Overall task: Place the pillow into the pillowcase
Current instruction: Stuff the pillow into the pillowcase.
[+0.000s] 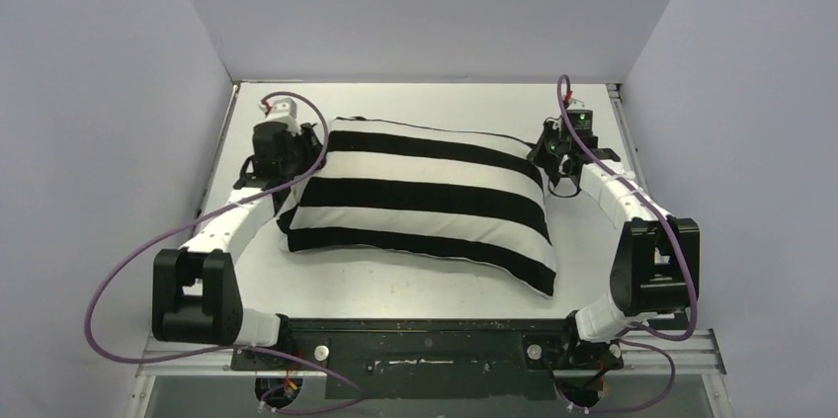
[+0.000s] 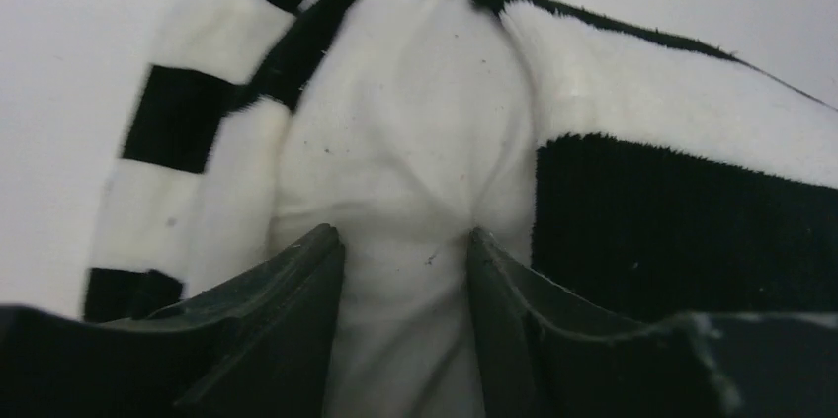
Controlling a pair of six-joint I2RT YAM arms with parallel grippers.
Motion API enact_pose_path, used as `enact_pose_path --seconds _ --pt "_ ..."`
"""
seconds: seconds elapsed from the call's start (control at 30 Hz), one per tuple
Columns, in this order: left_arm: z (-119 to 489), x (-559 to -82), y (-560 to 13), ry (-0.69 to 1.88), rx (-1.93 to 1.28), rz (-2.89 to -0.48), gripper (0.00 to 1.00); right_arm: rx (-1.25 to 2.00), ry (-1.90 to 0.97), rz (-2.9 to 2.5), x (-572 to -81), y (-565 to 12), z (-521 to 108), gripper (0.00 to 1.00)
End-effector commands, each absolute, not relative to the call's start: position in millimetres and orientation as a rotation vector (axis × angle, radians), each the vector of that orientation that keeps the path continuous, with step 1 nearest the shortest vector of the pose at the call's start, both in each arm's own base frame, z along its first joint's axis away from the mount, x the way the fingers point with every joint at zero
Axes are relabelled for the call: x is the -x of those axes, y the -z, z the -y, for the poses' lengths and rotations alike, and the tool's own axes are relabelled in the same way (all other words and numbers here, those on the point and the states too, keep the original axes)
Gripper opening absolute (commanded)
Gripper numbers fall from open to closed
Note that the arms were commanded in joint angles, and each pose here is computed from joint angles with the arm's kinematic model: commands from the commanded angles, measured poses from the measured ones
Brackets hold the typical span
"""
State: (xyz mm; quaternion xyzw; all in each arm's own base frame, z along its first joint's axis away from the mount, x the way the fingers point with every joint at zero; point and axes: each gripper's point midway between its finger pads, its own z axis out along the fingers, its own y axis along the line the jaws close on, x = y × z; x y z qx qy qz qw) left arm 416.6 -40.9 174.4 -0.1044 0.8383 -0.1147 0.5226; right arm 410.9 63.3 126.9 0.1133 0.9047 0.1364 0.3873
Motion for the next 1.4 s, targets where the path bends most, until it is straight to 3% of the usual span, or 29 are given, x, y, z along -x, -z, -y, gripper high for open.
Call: enact_pose_path --seconds 0.0,0.2,0.37,0.5,0.63,0.83,1.07,1.37 --pt "119 -420 -161 0.567 0.154 -2.001 0.43 -0.383 -0.195 -2.2 -436 -142 -4 0.0" --pt "213 -408 -131 0.863 0.16 -2.016 0.26 -0.462 -0.064 -2.146 -444 -179 51 0.0" --pt "226 -398 -113 0.972 0.257 -2.014 0.27 -0.28 -0.254 -2.101 -438 -224 -19 0.25" --pt "220 -402 -135 1.034 0.297 -1.96 0.33 -0.072 -0.401 -1.991 -424 -262 -104 0.44" --pt "190 -415 -183 1.044 0.325 -1.898 0.35 0.02 -0.454 -1.98 -412 -265 -161 0.45" --pt "100 -425 -196 0.607 0.421 -1.966 0.42 0.088 -0.459 -1.943 -395 -270 -250 0.55" --pt "120 -423 -175 0.843 0.374 -1.92 0.41 0.084 -0.309 -1.961 -401 -254 -315 0.6" --pt "136 -439 -145 0.949 0.357 -1.979 0.39 0.154 -0.065 -2.084 -408 -207 -352 0.62"
